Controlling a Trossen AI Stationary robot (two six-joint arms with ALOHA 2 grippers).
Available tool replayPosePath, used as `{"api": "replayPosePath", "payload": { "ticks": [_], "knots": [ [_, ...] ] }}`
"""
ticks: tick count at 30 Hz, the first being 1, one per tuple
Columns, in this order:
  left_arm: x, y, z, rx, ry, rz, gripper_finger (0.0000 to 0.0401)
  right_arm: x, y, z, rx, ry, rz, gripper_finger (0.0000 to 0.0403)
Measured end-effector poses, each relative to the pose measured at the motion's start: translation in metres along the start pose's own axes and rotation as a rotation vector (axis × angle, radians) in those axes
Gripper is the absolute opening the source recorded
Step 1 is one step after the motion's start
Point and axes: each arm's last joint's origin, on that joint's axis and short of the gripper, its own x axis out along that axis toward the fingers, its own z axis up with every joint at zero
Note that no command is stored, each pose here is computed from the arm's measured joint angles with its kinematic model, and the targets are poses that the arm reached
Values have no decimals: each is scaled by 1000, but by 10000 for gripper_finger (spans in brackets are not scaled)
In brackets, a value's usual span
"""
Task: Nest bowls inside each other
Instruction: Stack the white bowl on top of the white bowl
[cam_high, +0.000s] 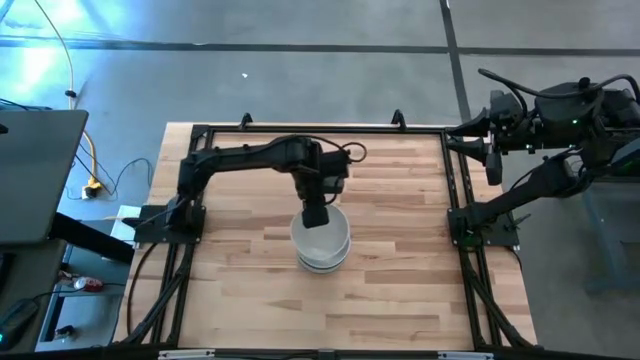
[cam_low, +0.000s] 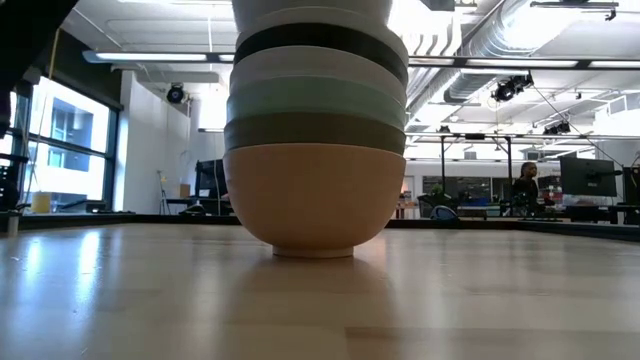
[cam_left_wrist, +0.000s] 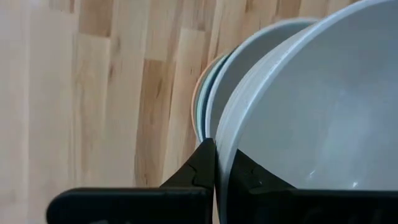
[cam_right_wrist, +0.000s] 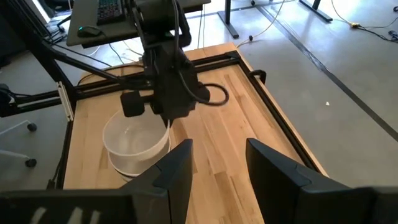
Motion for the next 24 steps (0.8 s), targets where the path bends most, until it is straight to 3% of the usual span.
{"api": "replayPosePath", "payload": {
  "ticks": [24],
  "knots": [
    [31,4,12,13,49,1,0,0,0,0,-28,-1,0,142]
  ]
}}
